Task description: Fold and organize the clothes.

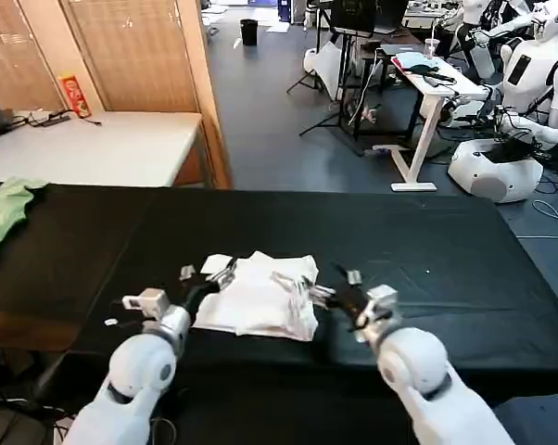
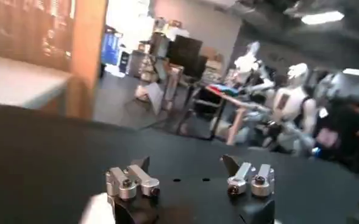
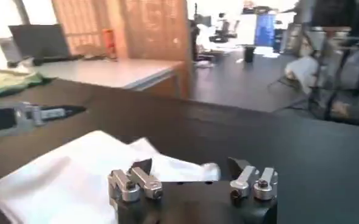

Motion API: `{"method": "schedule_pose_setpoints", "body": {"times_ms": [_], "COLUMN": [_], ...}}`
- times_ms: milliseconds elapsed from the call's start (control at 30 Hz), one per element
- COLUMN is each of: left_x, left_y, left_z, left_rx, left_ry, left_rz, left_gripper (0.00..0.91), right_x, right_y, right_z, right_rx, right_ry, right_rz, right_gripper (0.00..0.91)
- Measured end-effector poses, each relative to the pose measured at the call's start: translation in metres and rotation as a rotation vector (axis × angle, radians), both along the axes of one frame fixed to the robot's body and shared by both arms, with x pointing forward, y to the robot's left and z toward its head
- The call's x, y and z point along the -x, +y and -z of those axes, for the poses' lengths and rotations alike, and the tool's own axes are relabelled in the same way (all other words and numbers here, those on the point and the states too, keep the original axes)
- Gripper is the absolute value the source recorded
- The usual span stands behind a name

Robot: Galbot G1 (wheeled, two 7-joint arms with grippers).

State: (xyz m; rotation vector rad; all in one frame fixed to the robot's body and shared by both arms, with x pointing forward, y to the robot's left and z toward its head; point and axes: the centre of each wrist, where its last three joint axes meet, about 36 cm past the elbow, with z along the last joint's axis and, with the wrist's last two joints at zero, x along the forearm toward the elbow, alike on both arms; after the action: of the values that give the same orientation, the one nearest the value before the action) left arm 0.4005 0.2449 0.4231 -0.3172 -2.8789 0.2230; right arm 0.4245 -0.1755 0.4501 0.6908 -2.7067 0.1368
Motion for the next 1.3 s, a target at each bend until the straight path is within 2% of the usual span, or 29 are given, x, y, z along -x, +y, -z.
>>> {"method": "schedule_pose_setpoints", "body": {"times_ms": [267,400,500,733,800,967,1300], "left_x": [0.001,0.002,0.003,0.002,0.001,0.000,-0.005], "left_y": [0.012,0.012,0.013,0.018,0.018,0.020,0.039], "left_z": [0.006,0.008,0.009,0.016,0.019,0.027,0.041], "left_rx": [-0.022,-0.026,-0.026,-0.020,-0.014,0.032,0.230], "left_ry": [0.010,0.014,0.016,0.019,0.021,0.037,0.119], "left_rz": [-0.035,-0.041,-0.044,-0.066,-0.066,-0.069,-0.099], "left_gripper": [0.878,0.878,0.878,0.878,0.878,0.878,0.878], "right_x": [-0.021,-0.025,-0.026,-0.027,-0.027,-0.025,-0.004], "right_y": [0.032,0.042,0.047,0.035,0.027,0.006,-0.026], "right_z": [0.023,0.035,0.039,0.034,0.031,0.026,0.009], "right_rx": [0.094,0.113,0.100,0.014,0.016,0.058,0.019], "right_ry": [0.012,0.024,0.027,-0.002,-0.016,-0.055,-0.090], "right_rz": [-0.015,-0.009,0.007,0.096,0.133,0.235,0.288], "right_gripper": [0.878,0.878,0.878,0.878,0.878,0.878,0.878]}}
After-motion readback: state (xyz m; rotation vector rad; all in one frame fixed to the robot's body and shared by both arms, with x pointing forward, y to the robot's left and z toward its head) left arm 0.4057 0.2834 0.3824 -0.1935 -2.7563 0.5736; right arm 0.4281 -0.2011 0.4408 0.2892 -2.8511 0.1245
